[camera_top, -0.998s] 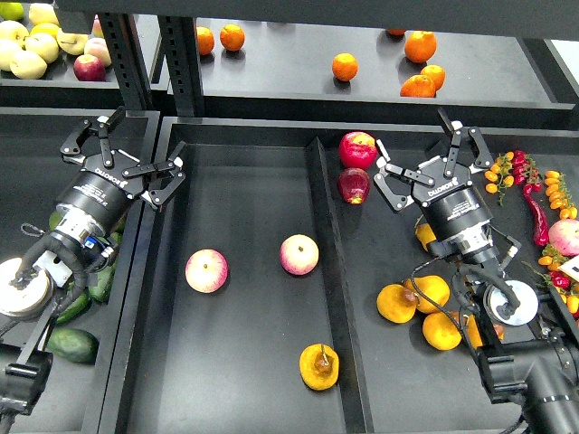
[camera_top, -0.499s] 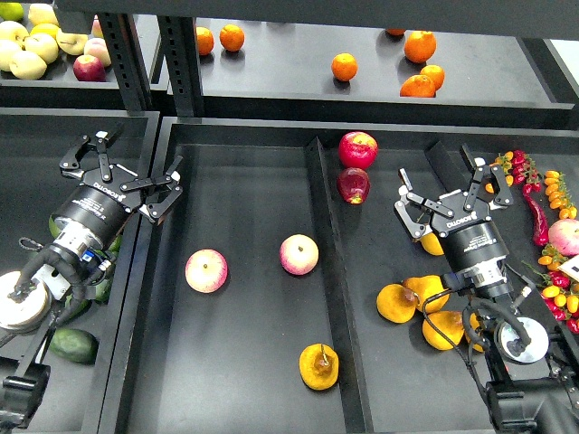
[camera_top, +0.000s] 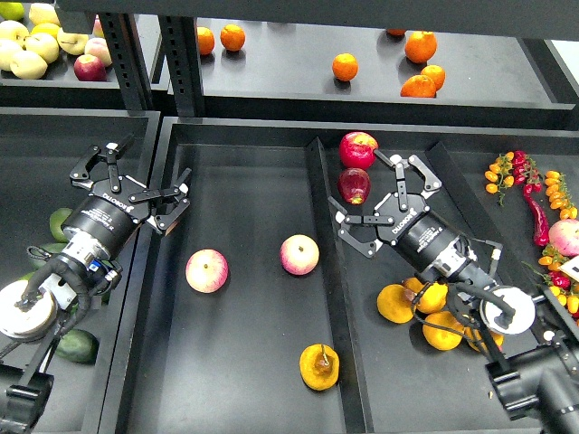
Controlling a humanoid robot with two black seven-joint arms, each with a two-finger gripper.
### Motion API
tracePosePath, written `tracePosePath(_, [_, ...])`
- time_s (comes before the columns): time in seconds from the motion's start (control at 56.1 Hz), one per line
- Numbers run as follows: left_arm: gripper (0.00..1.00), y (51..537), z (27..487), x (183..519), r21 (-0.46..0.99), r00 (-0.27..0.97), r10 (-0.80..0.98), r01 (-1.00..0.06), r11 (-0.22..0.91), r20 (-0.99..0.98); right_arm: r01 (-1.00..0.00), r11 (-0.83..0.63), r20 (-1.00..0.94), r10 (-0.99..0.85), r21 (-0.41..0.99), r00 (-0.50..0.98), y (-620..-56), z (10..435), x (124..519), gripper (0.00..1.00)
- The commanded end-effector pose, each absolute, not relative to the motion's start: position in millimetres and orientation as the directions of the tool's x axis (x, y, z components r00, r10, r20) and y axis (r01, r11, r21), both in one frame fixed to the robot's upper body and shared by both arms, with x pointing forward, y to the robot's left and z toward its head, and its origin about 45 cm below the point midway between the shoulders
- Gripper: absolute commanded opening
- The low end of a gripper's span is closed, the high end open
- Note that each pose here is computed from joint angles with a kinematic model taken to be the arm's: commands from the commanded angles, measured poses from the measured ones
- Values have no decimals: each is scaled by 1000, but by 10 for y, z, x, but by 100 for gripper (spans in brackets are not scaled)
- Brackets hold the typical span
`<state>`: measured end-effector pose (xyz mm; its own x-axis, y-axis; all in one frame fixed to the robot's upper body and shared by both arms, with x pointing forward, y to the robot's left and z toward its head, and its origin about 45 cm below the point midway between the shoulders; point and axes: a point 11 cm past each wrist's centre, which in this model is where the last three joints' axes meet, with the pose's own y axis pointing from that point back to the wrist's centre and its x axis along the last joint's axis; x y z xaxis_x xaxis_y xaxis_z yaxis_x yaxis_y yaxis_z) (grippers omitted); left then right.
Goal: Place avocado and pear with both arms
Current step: 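Move the right gripper toward the cut yellow pear half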
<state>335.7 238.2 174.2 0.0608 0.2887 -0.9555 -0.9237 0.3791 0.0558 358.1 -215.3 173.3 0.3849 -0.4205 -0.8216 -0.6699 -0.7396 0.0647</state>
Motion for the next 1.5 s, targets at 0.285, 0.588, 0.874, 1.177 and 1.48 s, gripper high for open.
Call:
tracePosePath(0.285, [100, 2373, 1727, 3343, 59, 59, 289, -922, 383, -956, -426, -877, -635, -462, 223, 619, -1885, 2127, 3613, 100])
tracePosePath(0.588, [100, 2353, 1723, 3339, 59, 61, 289, -919, 389, -956, -275, -875, -569, -471, 399, 674, -1936, 1893, 3400, 100])
tracePosePath(0.874, [100, 2347, 1725, 3338, 57, 64, 288, -919, 391, -955, -38, -671, -386, -471, 740, 793, -2043, 1456, 3207, 100])
tracePosePath(1.177, [100, 2343, 1740, 3337, 44, 77, 285, -918, 395, -955, 11, -518, -262, -415, 855, 871, -2036, 1090, 3170, 100])
tracePosePath(1.48, [100, 2340, 1744, 3336, 40, 82, 284, -917, 397, -955, 61, -493, -291, -405, 868, 866, -1842, 761, 3042, 100])
